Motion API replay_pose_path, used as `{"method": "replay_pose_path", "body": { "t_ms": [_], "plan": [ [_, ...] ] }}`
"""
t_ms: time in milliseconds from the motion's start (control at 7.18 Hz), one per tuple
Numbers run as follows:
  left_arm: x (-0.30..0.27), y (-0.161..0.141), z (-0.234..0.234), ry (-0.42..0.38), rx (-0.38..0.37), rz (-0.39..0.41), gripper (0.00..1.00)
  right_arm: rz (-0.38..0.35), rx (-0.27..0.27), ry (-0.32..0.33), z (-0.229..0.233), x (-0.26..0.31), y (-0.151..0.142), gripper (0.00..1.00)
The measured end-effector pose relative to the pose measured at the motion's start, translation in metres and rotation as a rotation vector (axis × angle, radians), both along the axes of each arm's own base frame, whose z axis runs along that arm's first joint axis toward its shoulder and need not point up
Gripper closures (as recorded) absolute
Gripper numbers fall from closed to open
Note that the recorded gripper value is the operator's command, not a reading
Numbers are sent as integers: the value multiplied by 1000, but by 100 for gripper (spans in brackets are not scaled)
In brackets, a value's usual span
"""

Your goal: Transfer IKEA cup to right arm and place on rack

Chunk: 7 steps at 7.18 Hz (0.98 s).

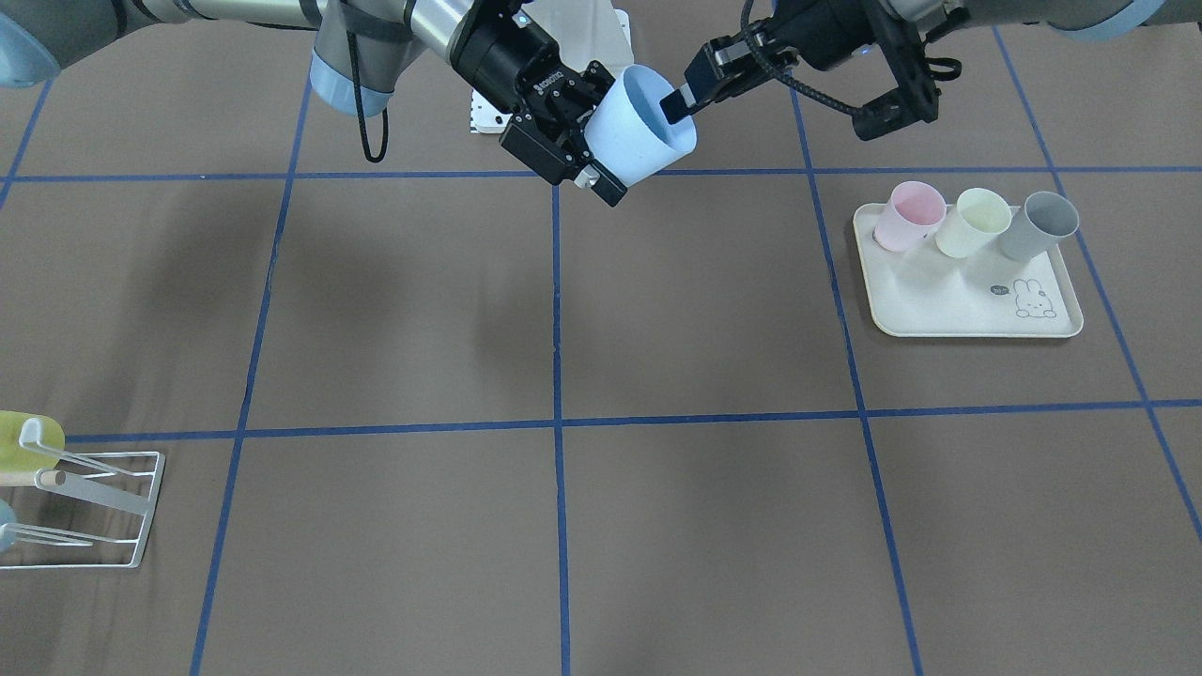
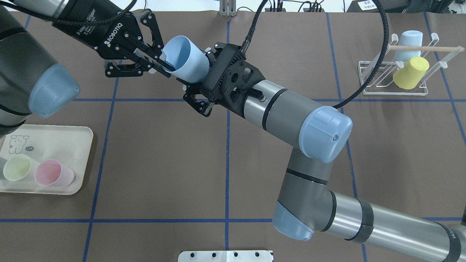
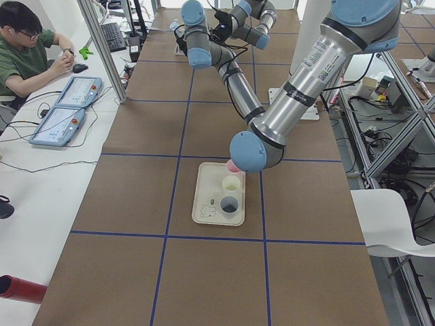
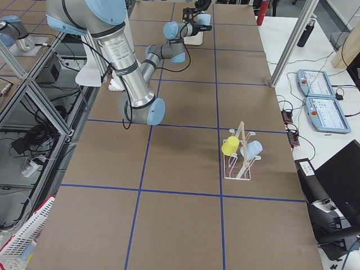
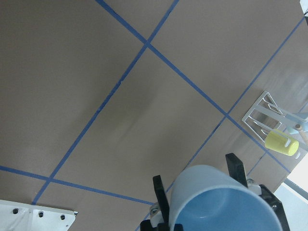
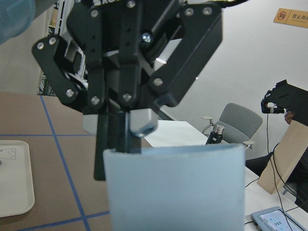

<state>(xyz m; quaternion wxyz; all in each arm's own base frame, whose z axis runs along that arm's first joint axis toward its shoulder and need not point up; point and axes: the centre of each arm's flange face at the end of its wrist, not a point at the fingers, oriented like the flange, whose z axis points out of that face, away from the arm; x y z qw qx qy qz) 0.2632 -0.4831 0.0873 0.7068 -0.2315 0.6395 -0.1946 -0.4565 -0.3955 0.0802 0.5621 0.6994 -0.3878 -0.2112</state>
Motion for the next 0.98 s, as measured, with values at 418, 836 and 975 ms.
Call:
{"method": "replay_pose_path", "body": {
  "t_ms": [418, 836, 975],
  "plan": [
    [-6, -5, -12, 11, 19, -14, 0, 1, -5, 12, 7, -1, 0, 41],
    [-31, -24, -7, 2, 20, -66, 0, 10, -15, 19, 15, 2, -1, 54],
    [-36, -28, -1, -3, 39, -70, 0, 12, -27, 26, 22, 5, -1, 60]
  ]
}}
